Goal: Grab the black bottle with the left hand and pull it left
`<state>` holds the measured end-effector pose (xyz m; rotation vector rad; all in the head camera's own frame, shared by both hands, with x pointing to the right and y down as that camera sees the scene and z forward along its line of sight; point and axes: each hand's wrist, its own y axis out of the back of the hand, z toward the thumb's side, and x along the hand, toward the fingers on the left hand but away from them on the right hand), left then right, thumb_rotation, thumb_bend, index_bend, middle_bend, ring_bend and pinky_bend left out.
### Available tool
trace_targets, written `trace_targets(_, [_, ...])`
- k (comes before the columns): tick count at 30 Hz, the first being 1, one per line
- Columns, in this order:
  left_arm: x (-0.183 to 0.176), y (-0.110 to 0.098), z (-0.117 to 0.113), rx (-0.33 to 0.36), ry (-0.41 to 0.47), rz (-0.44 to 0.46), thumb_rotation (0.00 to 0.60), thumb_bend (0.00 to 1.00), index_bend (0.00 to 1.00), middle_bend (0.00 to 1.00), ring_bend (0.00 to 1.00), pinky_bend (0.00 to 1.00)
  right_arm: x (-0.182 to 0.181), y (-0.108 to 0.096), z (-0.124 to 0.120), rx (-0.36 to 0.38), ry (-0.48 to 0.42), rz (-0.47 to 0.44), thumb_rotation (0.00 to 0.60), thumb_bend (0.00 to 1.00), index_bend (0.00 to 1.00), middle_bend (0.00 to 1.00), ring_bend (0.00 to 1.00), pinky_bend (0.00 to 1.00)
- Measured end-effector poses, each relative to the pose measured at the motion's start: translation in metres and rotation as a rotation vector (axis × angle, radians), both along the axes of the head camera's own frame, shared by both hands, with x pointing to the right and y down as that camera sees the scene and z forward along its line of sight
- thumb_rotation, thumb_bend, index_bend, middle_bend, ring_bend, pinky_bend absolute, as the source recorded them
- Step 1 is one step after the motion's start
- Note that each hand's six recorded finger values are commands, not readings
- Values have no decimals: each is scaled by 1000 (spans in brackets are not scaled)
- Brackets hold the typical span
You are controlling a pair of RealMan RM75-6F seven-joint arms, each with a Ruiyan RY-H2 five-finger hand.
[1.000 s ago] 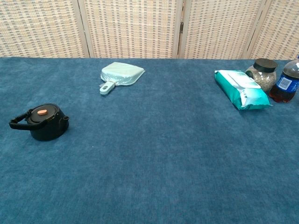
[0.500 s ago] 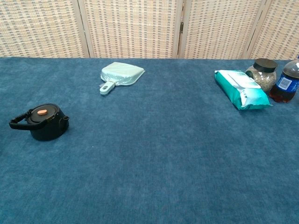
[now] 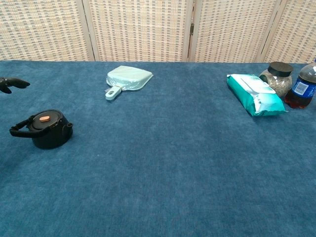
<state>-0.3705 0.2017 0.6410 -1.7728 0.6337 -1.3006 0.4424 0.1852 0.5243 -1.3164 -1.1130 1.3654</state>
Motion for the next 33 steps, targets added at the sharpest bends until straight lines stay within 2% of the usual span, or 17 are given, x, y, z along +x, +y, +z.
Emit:
trace_targets(9, [35,-4,12,-54,39,52,600,152,3,66,160,112,7,1,-1,-2,5,19,600,153,250,253,199,241])
trace_targets(19, [68,-20,26,-94,81,49,600,152,3,62,160,111,15,5,1,-6,8,38,600,152,250,249,199,241])
trace_targets(26, [74,-26,36,-99,66,37,600,152,3,62,160,111,20,7,0,-3,9,49,600,153,250,248,199,241])
trace_targets(33, [61,-34,41,-89,32,-12,600,152,5,61,160,111,21,7,2,-7,7,52,600,152,250,246,199,241])
